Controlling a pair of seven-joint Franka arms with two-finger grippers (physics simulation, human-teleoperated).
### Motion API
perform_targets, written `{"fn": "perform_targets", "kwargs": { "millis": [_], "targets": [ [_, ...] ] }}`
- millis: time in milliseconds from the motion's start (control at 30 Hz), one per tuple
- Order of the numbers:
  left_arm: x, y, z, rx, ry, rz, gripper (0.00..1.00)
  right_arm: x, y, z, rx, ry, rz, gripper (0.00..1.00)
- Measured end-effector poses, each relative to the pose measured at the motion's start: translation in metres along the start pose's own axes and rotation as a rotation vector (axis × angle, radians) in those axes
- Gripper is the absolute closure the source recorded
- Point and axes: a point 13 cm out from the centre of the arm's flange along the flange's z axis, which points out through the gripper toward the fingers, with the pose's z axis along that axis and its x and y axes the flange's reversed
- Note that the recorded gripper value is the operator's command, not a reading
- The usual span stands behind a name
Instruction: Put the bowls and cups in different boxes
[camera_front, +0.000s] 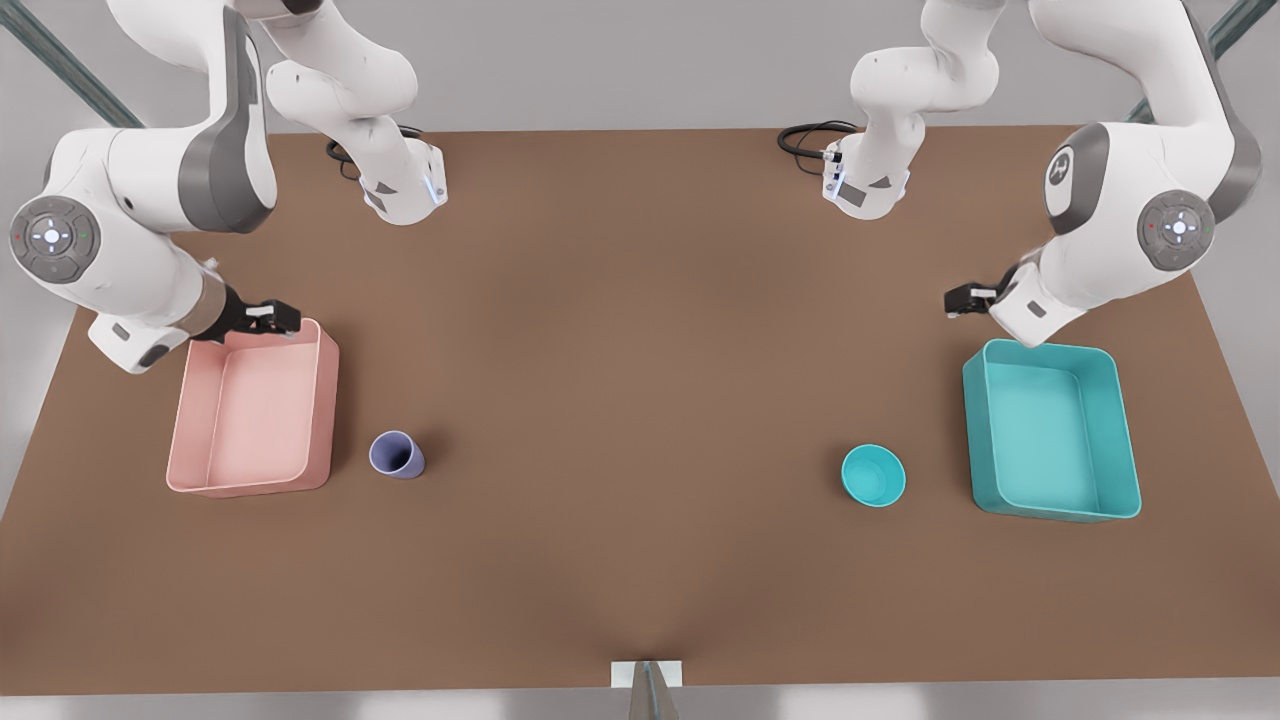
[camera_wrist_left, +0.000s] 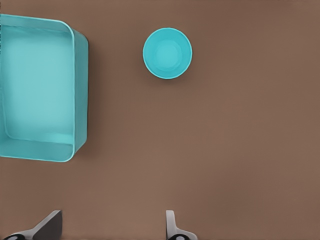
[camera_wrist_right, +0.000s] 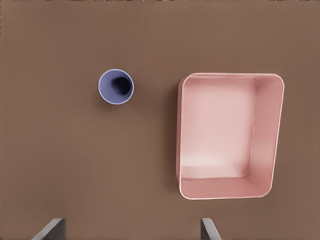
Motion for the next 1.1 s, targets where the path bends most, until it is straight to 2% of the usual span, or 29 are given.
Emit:
{"fn": "perform_targets", "kwargs": {
  "millis": [133, 267, 367, 533, 833, 867, 900, 933, 967, 1100],
  "targets": [
    [-0.02, 0.002, 0.025, 0.001, 0.023, -0.011, 0.0, -0.027, 0.004, 0.018, -0.009, 0.015, -0.003, 0.0],
    [-0.128, -0.046, 0.158, 0.008, 0.113, 0.054, 0.0, -0.103, 0.043, 0.118, -0.003, 0.086, -0.056, 0.0],
    [-0.177, -0.046, 0.223, 0.072, 0.085, 0.036, 0.0, -0.137, 0.042, 0.179, -0.038, 0.087, -0.035, 0.0],
    [-0.202, -0.027, 0.249, 0.135, 0.013, 0.012, 0.0, -0.164, 0.04, 0.235, -0.098, 0.05, 0.006, 0.0],
    [-0.237, -0.016, 0.304, 0.159, -0.068, 0.022, 0.01, -0.152, 0.043, 0.282, -0.131, 0.017, 0.039, 0.0],
    [-0.239, -0.016, 0.306, 0.159, -0.073, 0.026, 0.21, -0.153, 0.042, 0.287, -0.129, 0.018, 0.04, 0.0],
    [-0.24, -0.016, 0.308, 0.159, -0.078, 0.029, 0.56, -0.154, 0.041, 0.293, -0.126, 0.02, 0.042, 0.0],
    [-0.242, -0.017, 0.308, 0.165, -0.084, 0.028, 0.73, -0.153, 0.039, 0.299, -0.122, 0.023, 0.043, 0.0],
    [-0.243, -0.02, 0.308, 0.185, -0.088, 0.019, 0.79, -0.151, 0.038, 0.304, -0.119, 0.028, 0.043, 0.0],
    [-0.245, -0.029, 0.307, 0.241, -0.094, -0.003, 0.79, -0.139, 0.034, 0.327, -0.099, 0.056, 0.038, 0.0]
  ]
}}
